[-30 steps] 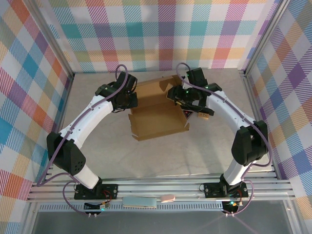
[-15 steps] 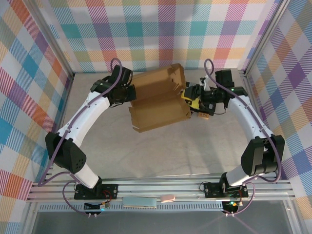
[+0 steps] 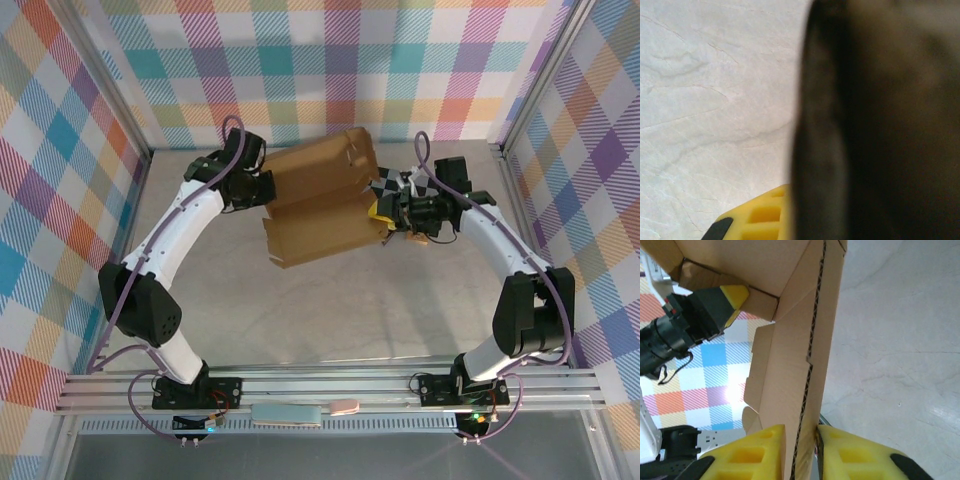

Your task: Fold the paper box

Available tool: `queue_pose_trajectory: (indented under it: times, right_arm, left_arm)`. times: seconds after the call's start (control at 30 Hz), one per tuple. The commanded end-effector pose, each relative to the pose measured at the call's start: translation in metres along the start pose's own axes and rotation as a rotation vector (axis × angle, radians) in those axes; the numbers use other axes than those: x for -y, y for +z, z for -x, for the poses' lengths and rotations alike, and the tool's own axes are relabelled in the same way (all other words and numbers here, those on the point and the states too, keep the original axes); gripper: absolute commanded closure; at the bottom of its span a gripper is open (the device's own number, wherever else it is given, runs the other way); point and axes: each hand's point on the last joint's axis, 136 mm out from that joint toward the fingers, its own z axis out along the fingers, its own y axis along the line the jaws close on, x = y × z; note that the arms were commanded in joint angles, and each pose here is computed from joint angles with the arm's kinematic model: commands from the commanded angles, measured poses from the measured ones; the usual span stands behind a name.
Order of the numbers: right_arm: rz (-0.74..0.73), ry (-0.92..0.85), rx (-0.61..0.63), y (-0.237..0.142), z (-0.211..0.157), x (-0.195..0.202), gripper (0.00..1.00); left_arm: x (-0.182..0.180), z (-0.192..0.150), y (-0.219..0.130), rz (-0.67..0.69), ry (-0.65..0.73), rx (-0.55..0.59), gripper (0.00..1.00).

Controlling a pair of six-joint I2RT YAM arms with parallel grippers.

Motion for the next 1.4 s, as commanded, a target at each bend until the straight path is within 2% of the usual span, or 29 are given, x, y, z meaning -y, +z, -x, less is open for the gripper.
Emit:
queue_pose_trajectory:
  times: [0.0,0.13,0.3,0.47,0.57,0.73,0.83,0.87,0.9,1.03,1.1,1.23,1.37]
  right_arm:
    - [0.075,-0.079,-0.032,0.003,-0.004,-0.006,0.79]
    - [0.010,-0.053,-0.035,0.007,-0.006,0.014,0.78]
    - [-0.064,-0.094,0.019,0.000,0.008,0.008,0.67]
    - [-0.113,-0.210,0.131,-0.020,0.033,-0.029,0.41]
    - [-0.189,-0.285,0.251,-0.040,0.054,-0.050,0.35]
    - [-0.235,-0.355,0.467,-0.080,0.101,-0.072,0.37]
    - [-0.222,-0.353,0.503,-0.093,0.127,-0.073,0.46]
    - [-0.205,-0.353,0.493,-0.094,0.135,-0.072,0.52]
    - [-0.175,-0.355,0.471,-0.092,0.140,-0.071,0.54]
    - [-0.041,-0.352,0.266,-0.068,0.147,-0.054,0.60]
    - [-0.036,-0.366,0.205,-0.057,0.144,-0.042,0.60]
    - [0.005,-0.449,0.209,-0.056,0.136,-0.050,0.56]
    - [0.044,-0.452,0.181,-0.051,0.130,-0.054,0.55]
  left_arm:
    - [0.002,0.006,-0.005,-0.070,-0.087,-0.033,1.00]
    - [0.002,0.013,-0.007,-0.097,-0.124,-0.040,1.00]
    - [0.004,0.013,-0.005,-0.104,-0.110,-0.058,1.00]
    - [0.002,0.011,-0.001,-0.093,-0.076,-0.067,1.00]
    - [0.000,0.010,0.001,-0.075,-0.035,-0.067,1.00]
    - [0.004,0.007,0.003,-0.078,0.023,-0.083,1.00]
    - [0.009,0.006,0.003,-0.105,0.045,-0.090,1.00]
    - [0.013,0.006,0.003,-0.120,0.050,-0.093,1.00]
    - [0.014,0.006,0.003,-0.132,0.051,-0.096,1.00]
    - [0.029,0.005,0.006,-0.209,0.058,-0.122,1.00]
    - [0.034,0.003,0.009,-0.238,0.057,-0.136,1.00]
    - [0.040,0.001,0.014,-0.268,0.054,-0.172,1.00]
    - [0.043,-0.002,0.017,-0.279,0.054,-0.195,1.00]
